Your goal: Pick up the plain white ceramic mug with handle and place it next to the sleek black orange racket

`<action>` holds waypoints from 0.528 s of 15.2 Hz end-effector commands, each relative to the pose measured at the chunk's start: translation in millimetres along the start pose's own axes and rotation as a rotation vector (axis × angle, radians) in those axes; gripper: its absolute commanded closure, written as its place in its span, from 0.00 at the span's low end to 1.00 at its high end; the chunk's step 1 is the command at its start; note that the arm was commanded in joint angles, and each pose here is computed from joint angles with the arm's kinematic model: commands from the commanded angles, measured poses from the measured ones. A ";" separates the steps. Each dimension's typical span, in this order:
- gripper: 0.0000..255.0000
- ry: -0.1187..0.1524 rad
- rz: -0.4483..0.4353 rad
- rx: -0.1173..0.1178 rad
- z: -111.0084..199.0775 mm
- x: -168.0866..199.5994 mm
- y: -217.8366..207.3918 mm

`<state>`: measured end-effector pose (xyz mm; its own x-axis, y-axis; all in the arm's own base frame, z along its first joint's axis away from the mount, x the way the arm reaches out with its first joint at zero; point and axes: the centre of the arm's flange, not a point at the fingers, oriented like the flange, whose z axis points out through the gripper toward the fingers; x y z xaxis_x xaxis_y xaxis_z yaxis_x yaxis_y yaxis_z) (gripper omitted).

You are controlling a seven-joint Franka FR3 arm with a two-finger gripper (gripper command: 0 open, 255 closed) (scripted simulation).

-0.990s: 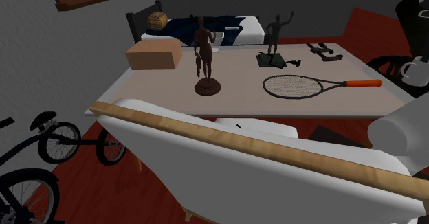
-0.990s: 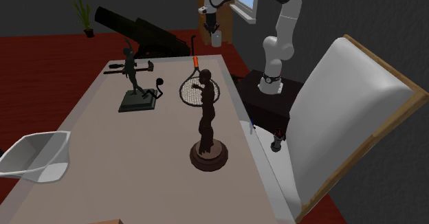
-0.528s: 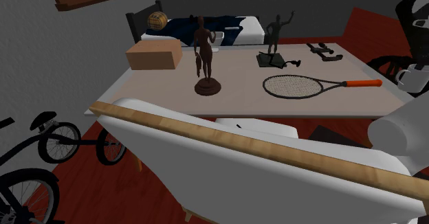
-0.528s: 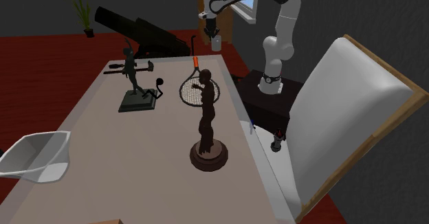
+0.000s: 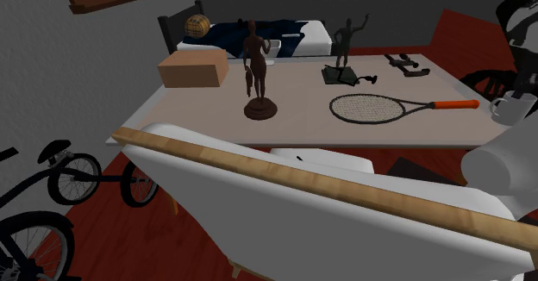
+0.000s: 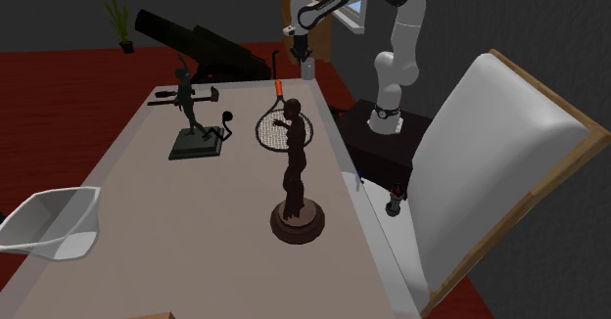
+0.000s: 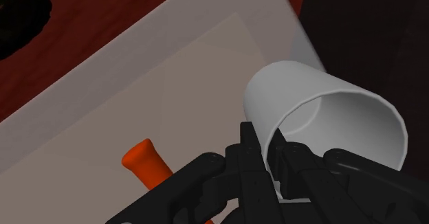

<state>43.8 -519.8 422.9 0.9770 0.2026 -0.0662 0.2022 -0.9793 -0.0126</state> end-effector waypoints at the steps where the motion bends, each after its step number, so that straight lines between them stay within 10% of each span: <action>1: 1.00 0.000 0.000 -0.001 11.2 0.9 -0.4; 8: 1.00 0.000 0.000 -0.001 49.4 3.4 0.1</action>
<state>43.3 -519.5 379.0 0.9770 0.2030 -0.0660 0.2026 -0.9792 -0.0128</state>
